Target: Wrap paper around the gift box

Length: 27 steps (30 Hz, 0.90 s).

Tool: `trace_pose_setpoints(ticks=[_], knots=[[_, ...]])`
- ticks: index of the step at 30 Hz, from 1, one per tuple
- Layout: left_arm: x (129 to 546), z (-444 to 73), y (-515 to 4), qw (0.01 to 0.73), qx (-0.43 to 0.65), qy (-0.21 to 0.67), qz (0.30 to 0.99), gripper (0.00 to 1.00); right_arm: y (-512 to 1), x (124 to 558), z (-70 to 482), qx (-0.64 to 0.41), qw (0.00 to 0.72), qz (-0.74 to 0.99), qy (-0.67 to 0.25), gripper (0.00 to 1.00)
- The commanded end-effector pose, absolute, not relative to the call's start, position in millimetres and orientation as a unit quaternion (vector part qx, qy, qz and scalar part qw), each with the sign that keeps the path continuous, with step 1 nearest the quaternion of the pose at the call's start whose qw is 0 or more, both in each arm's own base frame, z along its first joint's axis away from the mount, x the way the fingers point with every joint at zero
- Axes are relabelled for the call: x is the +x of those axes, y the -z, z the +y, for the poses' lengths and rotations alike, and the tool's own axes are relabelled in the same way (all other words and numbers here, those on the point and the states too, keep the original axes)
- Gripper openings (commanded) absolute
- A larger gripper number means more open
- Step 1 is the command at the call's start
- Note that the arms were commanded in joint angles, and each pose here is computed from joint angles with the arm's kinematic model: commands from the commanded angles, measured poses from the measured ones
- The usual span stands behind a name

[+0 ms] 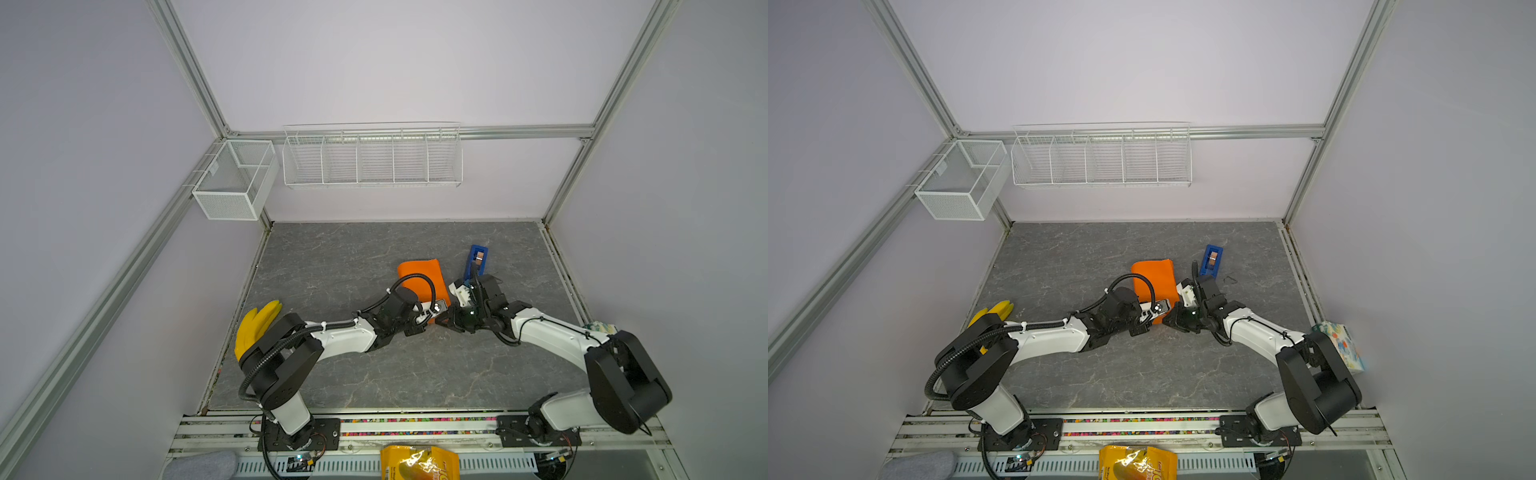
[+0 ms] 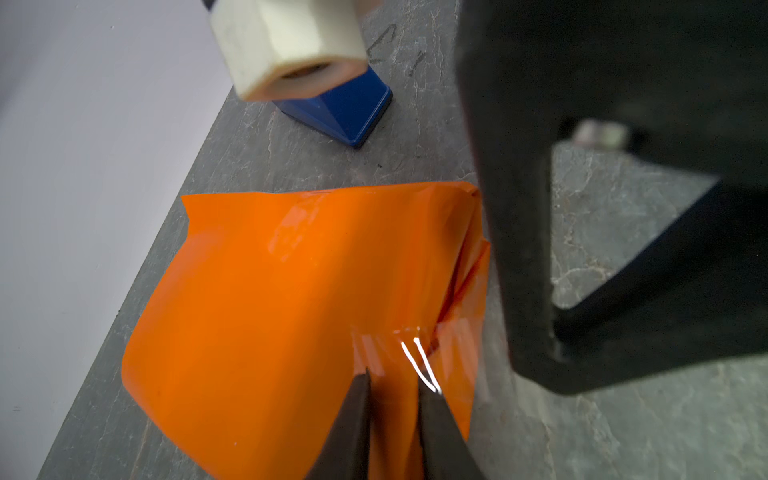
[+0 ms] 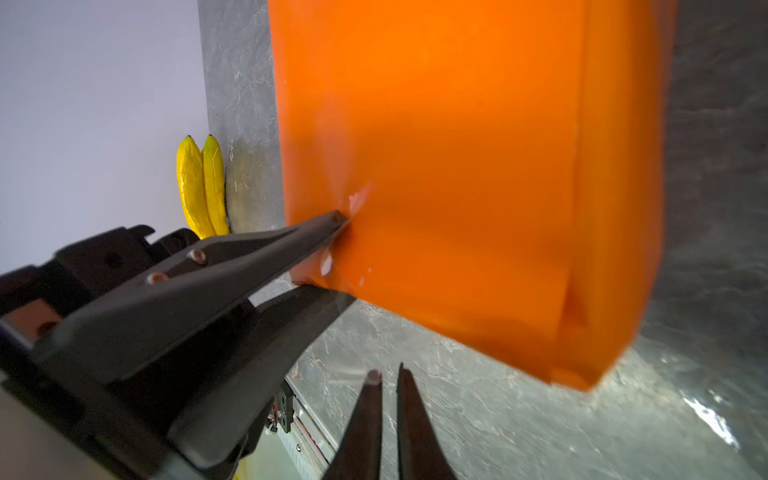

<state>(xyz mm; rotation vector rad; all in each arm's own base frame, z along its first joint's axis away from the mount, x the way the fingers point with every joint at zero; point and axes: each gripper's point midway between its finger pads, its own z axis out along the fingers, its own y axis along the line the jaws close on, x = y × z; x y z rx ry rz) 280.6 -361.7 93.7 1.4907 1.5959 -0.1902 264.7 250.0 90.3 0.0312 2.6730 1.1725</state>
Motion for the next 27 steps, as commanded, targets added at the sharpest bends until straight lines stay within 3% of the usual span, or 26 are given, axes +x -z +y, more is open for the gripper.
trace_pose_setpoints(ticks=[1,7,13,21,27], knots=[[261.8,-344.6,-48.6,0.373,0.632,0.079,0.675,0.21,-95.1,278.4,257.5,0.015,0.129,0.904,-0.407,0.1],[262.0,-344.2,-48.9,0.373,0.633,0.077,0.674,0.2,-75.0,289.2,248.0,0.032,0.144,0.918,-0.367,0.07],[261.6,-345.5,-48.4,0.372,0.633,0.08,0.674,0.2,-67.1,294.7,261.1,0.025,0.145,0.904,-0.401,0.07],[261.8,-343.9,-55.4,0.379,0.63,0.08,0.673,0.2,-45.5,295.1,253.7,0.048,0.13,0.918,-0.372,0.07],[262.8,-340.5,-70.1,0.395,0.62,0.082,0.673,0.26,-42.4,294.7,254.3,0.052,0.124,0.919,-0.372,0.07]])
